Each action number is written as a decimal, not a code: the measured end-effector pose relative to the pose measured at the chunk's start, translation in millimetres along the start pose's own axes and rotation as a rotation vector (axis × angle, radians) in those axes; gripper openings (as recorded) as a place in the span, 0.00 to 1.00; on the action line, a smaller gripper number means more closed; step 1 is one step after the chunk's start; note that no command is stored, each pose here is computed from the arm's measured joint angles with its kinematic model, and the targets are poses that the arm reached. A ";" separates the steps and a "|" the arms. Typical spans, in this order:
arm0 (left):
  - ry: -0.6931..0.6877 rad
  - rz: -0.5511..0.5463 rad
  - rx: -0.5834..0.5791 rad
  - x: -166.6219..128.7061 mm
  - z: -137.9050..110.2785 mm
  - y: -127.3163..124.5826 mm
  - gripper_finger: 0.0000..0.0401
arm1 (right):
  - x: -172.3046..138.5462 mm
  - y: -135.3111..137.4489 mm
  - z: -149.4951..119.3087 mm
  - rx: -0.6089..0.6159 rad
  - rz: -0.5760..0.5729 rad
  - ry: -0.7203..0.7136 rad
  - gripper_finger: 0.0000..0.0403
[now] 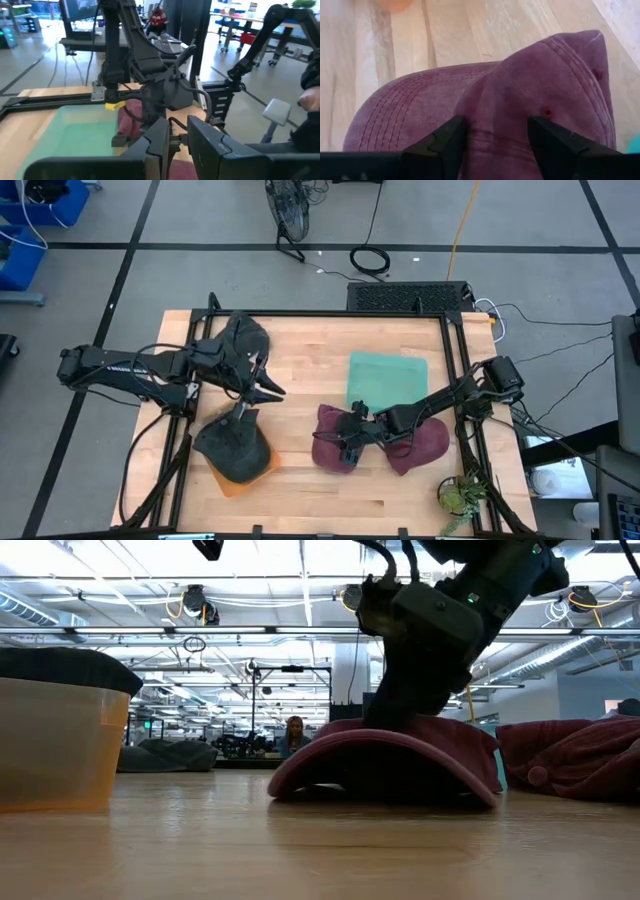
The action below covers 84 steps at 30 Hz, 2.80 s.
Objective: Pick & Place hat
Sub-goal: Put the left red cap into the blue bin
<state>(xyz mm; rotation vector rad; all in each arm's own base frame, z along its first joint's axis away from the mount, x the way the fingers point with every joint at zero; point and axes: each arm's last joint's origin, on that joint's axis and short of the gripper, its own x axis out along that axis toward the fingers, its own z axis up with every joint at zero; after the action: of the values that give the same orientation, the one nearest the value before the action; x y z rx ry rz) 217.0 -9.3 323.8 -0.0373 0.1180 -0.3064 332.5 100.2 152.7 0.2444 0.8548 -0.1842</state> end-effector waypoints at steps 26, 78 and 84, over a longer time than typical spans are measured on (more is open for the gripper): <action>0.008 0.107 0.001 2.9 -1.4 -0.9 0.18 | -129.1 -12.5 40.3 -0.180 0.110 -0.282 0.01; -0.040 0.230 0.073 5.0 3.1 3.5 0.18 | -39.1 9.0 14.1 -0.041 0.105 -0.093 0.42; -0.039 0.230 0.077 5.0 3.0 3.5 0.18 | -35.7 12.1 11.0 -0.049 0.108 -0.084 0.42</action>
<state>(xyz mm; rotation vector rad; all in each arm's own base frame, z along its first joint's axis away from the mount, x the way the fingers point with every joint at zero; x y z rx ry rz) 223.1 -7.4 326.1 0.0461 0.0704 -0.0801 320.7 110.9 188.6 0.2342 0.7599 -0.0721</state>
